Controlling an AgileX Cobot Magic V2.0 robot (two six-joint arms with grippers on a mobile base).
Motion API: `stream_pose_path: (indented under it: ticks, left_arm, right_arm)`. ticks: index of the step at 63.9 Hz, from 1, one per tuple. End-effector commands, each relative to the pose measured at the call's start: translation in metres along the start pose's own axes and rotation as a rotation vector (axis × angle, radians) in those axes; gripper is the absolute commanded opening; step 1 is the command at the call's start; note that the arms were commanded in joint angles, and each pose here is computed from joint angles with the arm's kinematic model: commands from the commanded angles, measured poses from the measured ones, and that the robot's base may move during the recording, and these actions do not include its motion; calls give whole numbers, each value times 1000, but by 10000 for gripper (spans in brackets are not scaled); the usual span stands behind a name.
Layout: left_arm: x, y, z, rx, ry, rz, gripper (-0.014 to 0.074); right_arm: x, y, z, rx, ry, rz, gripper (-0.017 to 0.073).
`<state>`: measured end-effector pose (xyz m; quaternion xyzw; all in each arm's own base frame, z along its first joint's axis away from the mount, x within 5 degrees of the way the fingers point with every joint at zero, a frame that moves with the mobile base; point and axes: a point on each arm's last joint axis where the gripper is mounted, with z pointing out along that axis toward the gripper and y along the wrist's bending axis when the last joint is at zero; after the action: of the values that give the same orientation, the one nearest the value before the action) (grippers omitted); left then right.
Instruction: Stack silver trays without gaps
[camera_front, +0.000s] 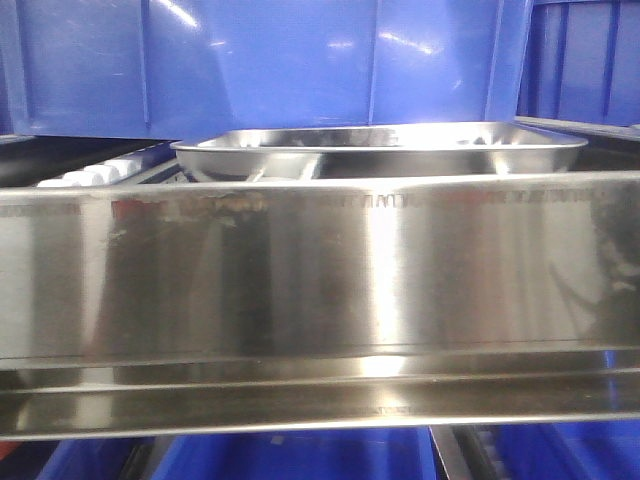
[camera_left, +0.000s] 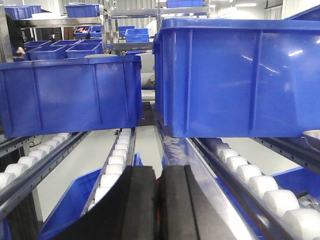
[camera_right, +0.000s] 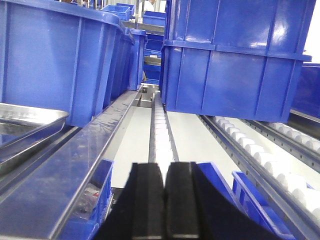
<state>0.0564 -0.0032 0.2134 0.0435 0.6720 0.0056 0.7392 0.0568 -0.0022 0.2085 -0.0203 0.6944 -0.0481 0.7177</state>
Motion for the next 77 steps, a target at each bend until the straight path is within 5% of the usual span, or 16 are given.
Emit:
stream_pose_path:
  ticks: [1,53,66,69,77]
  left_arm:
    - [-2,1,0,-8,-21,-13,12]
    - [-3,1,0,-9,-26,-13,12]
    - [-5,1,-1,-12,-48,-12,12]
    - [-13,2,-1,-12,-65,-22,12]
    - [-46,3,-6,4,-113,-168,12]
  right_arm:
    - [-2,0,0,7,-21,-3,-69]
    - [-4,-1,-1,9,-45,-3,-69]
    - [-24,-2,-4,27,-266,0,-69]
    - [-29,-3,-5,27,-330,37,-69]
    - [-40,-5,-7,-5,-330,309,-69]
